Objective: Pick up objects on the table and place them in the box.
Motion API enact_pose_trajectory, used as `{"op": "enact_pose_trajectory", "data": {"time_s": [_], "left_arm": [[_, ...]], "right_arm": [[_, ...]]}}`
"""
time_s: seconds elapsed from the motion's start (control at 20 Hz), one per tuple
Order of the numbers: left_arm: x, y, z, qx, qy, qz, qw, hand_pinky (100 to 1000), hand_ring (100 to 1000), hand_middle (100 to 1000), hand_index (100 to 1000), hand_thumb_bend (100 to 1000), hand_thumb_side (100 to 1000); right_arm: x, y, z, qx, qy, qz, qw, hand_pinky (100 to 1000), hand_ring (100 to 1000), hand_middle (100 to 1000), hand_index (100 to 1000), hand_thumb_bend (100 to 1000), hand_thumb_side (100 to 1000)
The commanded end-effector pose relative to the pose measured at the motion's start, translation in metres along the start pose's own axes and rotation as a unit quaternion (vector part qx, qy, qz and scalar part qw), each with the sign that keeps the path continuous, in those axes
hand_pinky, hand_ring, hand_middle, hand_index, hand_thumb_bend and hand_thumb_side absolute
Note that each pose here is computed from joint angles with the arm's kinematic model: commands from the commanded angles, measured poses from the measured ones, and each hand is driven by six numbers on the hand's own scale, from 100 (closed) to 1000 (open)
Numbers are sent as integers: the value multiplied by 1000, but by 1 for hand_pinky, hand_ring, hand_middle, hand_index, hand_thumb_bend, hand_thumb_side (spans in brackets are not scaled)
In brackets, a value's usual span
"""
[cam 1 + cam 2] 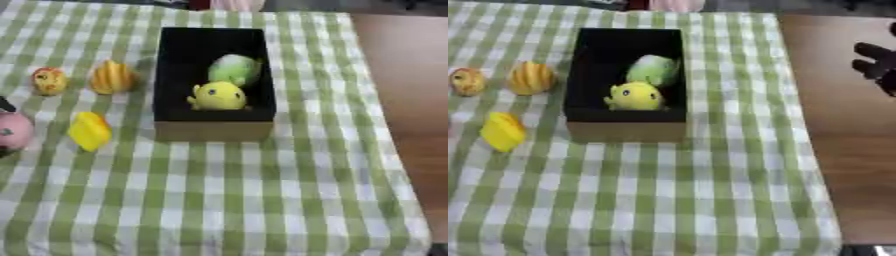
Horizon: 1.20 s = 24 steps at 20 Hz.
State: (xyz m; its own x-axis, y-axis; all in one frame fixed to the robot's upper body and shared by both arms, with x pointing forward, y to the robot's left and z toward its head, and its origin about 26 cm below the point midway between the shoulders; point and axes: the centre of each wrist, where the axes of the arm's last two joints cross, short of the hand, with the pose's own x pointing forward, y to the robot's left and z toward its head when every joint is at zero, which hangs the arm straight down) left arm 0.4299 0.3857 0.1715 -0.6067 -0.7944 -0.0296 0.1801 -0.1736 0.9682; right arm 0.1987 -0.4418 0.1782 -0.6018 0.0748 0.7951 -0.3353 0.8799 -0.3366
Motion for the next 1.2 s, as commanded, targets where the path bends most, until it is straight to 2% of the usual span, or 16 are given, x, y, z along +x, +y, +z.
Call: {"op": "enact_pose_trajectory", "data": {"time_s": [0.05,0.15,0.2,0.3,0.4,0.5,0.55,0.7,0.75,0.8,0.85,0.95,1.2], "left_arm": [[-4,13,2,11,11,-27,1000,869,809,755,840,437,420],[-4,11,0,15,17,-32,999,855,795,740,829,380,400],[-4,10,-1,17,19,-33,999,855,795,740,829,380,400],[-3,8,-1,18,17,-36,999,843,780,725,822,321,417],[-1,11,-1,22,9,-40,999,835,767,709,813,284,424],[0,18,1,24,3,-49,999,809,743,678,789,267,395],[1,21,3,22,2,-54,998,771,705,634,757,233,329],[3,27,4,17,6,-69,997,676,608,536,679,213,200],[3,27,4,17,8,-72,997,624,556,487,617,206,124],[3,27,4,18,11,-74,997,607,539,470,595,192,100],[3,27,4,21,12,-75,997,571,505,431,551,163,100],[3,29,4,34,14,-77,996,556,491,410,527,142,100],[11,46,4,83,-7,-90,992,573,499,423,542,100,100]], "right_arm": [[7,-2,-7,15,-4,11,1000,1000,1000,627,993,100,886],[6,-2,-8,16,-3,10,1000,1000,1000,627,993,100,887],[6,-2,-8,16,-3,10,1000,1000,1000,627,993,100,887],[6,-1,-8,17,-2,11,1000,1000,1000,627,994,100,888],[6,-1,-7,16,-1,13,1000,1000,1000,627,994,100,888],[5,-1,-7,16,1,15,1000,1000,1000,627,994,100,888],[5,-1,-7,16,1,15,1000,1000,1000,627,995,100,889],[5,-1,-7,15,2,14,1000,1000,1000,627,995,100,889],[5,-1,-7,14,2,14,1000,1000,1000,626,995,100,889],[5,-1,-7,14,2,13,1000,1000,1000,626,996,100,889],[5,0,-7,14,2,13,1000,1000,1000,626,996,100,889],[5,0,-7,15,2,12,1000,1000,1000,625,996,100,888],[5,0,-7,17,1,11,1000,1000,1000,624,996,100,887]]}}
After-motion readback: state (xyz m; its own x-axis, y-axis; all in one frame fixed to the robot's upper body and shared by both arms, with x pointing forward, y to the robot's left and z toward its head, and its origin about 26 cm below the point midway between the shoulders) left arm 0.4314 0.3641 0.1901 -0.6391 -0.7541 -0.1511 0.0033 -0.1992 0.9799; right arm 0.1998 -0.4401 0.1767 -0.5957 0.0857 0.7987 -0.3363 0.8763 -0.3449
